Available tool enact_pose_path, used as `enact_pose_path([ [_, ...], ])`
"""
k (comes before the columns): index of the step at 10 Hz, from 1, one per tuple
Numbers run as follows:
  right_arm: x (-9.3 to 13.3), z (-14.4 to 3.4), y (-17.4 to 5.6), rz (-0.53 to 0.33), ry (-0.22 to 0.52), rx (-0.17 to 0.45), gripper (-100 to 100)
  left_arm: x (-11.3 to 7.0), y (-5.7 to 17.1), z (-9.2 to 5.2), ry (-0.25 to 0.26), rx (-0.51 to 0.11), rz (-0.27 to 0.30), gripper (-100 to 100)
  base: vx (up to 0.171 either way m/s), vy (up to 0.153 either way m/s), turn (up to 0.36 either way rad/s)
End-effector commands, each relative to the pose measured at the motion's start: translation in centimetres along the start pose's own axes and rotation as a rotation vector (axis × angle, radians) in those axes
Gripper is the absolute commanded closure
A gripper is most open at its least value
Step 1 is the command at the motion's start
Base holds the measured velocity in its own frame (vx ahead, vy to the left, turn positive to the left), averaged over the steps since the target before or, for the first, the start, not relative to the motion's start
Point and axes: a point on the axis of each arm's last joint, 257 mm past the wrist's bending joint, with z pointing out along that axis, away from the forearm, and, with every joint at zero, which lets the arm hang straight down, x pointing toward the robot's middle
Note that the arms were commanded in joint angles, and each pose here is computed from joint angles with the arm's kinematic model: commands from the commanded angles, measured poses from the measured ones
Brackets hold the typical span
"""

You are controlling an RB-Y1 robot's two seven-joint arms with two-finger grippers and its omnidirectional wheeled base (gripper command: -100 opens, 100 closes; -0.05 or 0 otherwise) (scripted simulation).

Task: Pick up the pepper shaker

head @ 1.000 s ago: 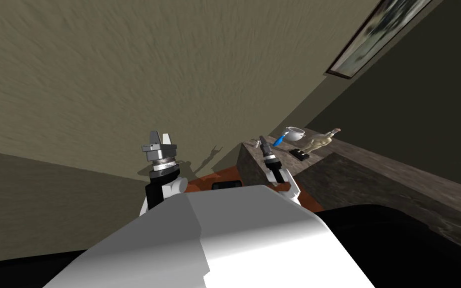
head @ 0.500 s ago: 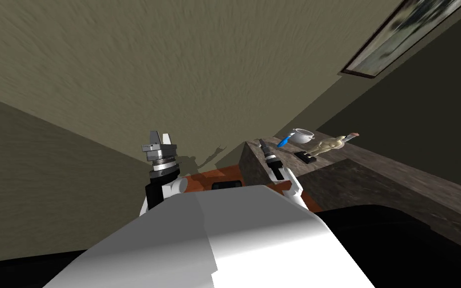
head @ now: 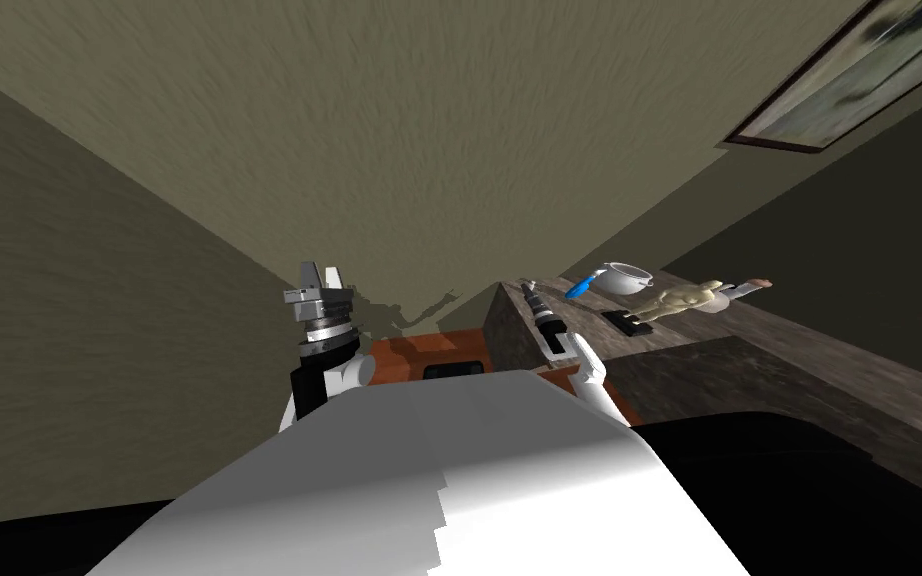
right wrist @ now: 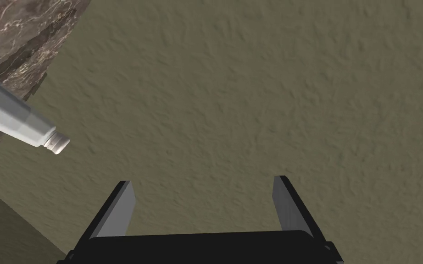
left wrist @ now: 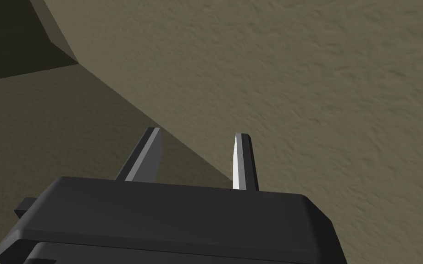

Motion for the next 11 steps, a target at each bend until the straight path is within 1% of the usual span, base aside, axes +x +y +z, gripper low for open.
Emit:
enact_pose_path([
  [1,-0.3,-0.3,-1.5,-0.022,-0.001,0.043,-100,0.0,0.0,0.0,0.000,0.000,0.000,0,-0.071,0.015,0.122],
  [2,-0.8,-0.2,-4.4,-0.060,0.000,0.112,-100,0.0,0.0,0.0,0.000,0.000,0.000,0,-0.072,0.008,0.249],
  [3,-0.8,-0.2,-4.4,-0.060,0.000,0.112,-100,0.0,0.0,0.0,0.000,0.000,0.000,0,-0.055,0.002,0.133],
  [4,-1.3,-0.3,-7.1,-0.098,-0.002,0.178,-100,0.0,0.0,0.0,0.000,0.000,0.000,0,-0.069,0.006,0.221],
  [5,-1.4,-0.4,-7.2,-0.098,-0.003,0.182,-100,0.0,0.0,0.0,0.000,0.000,0.000,0,-0.062,0.003,0.132],
  [6,-1.9,-0.6,-9.8,-0.135,-0.003,0.241,-100,0.0,0.0,0.0,0.000,0.000,0.000,0,-0.063,0.016,0.229],
  [7,-2.1,-0.6,-10.1,-0.136,-0.009,0.252,-100,0.0,0.0,0.0,0.000,0.000,0.000,0,-0.047,0.012,0.141],
  [8,-3.0,-0.9,-12.3,-0.173,-0.022,0.312,-100,0.0,0.0,0.0,0.000,0.000,0.000,0,-0.052,0.012,0.231],
  [9,-2.9,-1.1,-12.8,-0.173,-0.018,0.323,-100,0.0,0.0,0.0,0.000,0.000,0.000,0,-0.048,0.000,0.120],
  [10,-4.0,-1.3,-14.6,-0.209,-0.035,0.375,-100,0.0,0.0,0.0,0.000,0.000,0.000,0,-0.049,0.006,0.244],
  [11,-3.8,-1.6,-15.5,-0.209,-0.029,0.393,-100,0.0,0.0,0.0,0.000,0.000,0.000,0,-0.038,0.005,0.119],
])
